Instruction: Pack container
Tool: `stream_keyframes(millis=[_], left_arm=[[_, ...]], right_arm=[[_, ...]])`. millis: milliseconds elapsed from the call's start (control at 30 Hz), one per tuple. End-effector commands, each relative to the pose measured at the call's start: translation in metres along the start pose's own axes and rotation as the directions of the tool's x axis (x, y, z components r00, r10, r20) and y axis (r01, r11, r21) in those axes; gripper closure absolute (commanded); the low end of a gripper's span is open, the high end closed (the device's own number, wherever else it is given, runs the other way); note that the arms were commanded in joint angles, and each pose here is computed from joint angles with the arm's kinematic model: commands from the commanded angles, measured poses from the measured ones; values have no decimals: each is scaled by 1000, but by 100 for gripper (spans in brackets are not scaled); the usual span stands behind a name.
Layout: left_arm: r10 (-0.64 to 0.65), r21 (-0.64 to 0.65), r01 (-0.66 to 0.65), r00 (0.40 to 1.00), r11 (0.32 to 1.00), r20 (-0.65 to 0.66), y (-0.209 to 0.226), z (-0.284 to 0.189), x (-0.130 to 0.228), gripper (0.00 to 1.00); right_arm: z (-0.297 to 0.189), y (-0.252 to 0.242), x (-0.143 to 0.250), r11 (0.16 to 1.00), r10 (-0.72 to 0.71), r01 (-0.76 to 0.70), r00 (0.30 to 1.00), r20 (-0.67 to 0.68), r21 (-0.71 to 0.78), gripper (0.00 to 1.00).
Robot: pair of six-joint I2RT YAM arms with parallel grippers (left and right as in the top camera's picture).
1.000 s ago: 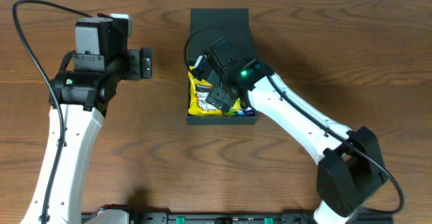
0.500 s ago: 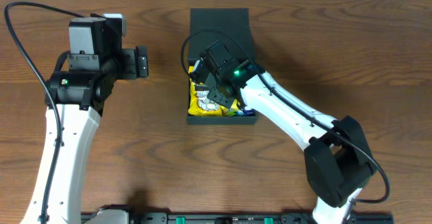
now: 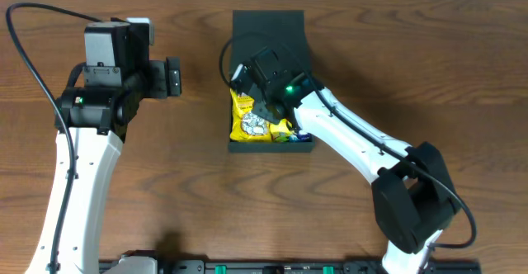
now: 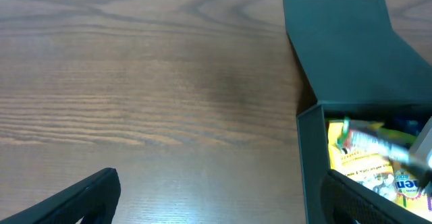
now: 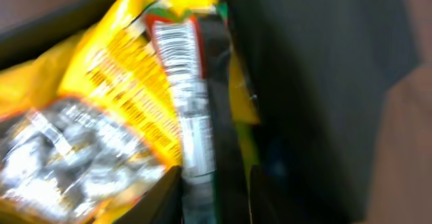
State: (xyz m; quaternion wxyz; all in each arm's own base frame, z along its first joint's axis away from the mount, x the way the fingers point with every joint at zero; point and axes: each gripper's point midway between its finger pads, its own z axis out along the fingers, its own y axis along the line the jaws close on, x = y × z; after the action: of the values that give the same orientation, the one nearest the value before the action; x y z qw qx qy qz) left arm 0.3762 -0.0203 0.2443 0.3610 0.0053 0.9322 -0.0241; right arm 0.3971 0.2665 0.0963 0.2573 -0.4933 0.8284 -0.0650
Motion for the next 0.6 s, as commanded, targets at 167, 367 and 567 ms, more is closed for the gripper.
stream_keyframes(millis=[167, 367, 567], left_arm=[[-12, 2, 12, 1000, 1000, 7, 1, -7, 0, 5], [-12, 2, 12, 1000, 1000, 7, 1, -7, 0, 5], [-12, 2, 12, 1000, 1000, 8, 1, -7, 0, 5]], right_arm=[[4, -35, -4, 992, -89, 86, 996, 31, 97, 74], [6, -49, 3, 987, -125, 121, 992, 25, 107, 59], [7, -55, 6, 987, -113, 110, 993, 23, 114, 43]])
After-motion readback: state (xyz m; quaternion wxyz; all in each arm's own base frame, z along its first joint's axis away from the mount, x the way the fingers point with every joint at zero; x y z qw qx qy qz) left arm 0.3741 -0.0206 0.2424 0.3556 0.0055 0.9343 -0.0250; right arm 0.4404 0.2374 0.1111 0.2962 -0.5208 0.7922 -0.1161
